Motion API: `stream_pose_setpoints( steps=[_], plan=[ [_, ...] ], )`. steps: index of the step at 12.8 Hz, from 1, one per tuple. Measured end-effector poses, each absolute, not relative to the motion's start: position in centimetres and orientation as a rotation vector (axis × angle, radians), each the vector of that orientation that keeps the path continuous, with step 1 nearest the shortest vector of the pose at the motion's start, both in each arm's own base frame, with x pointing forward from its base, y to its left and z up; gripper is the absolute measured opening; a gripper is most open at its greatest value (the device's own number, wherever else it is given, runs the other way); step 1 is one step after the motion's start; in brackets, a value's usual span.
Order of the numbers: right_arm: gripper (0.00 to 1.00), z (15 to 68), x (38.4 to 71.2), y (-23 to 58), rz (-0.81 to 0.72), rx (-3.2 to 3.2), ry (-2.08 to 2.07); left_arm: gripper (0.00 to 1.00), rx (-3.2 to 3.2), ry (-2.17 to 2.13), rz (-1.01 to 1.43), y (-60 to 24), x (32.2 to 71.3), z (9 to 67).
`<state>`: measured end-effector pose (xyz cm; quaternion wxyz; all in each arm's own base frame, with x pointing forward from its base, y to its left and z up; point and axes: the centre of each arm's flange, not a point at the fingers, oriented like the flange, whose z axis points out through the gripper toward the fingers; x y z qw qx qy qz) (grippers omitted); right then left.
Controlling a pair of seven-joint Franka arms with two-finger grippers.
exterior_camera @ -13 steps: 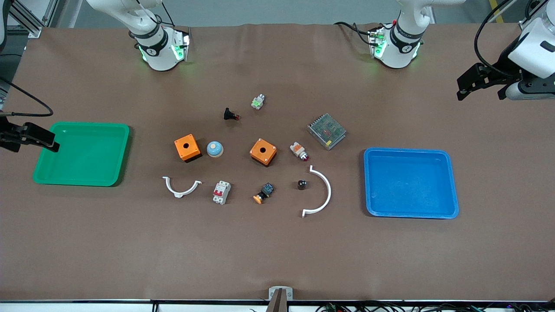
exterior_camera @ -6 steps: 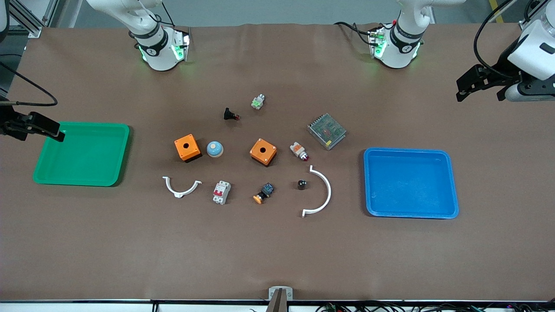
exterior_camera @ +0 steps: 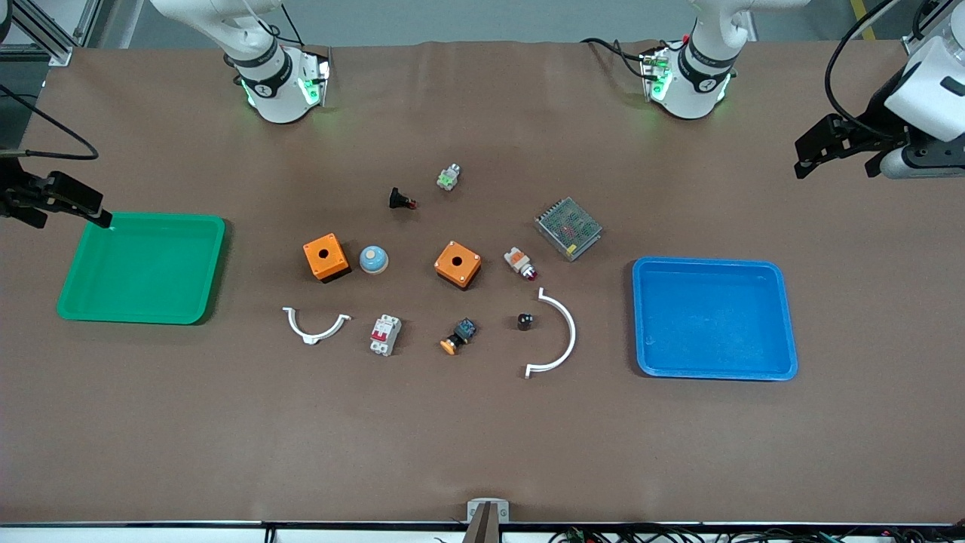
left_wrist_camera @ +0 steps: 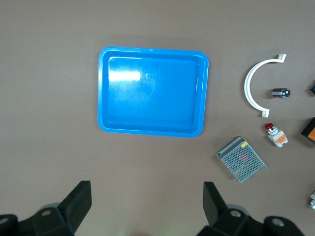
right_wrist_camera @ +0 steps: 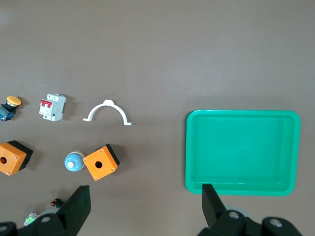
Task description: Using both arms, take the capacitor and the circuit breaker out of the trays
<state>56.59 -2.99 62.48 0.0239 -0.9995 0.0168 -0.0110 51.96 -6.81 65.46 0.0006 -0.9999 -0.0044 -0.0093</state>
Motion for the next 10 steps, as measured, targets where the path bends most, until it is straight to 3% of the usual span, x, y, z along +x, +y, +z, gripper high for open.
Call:
stream_pose_setpoints(
  steps=[10],
  plan=[
    [1.00, 62.52, 57.00, -4.02, -0.104, -3.094, 0.081, 1.00, -3.139, 0.091, -0.014, -6.32, 52.25, 65.44]
  ],
)
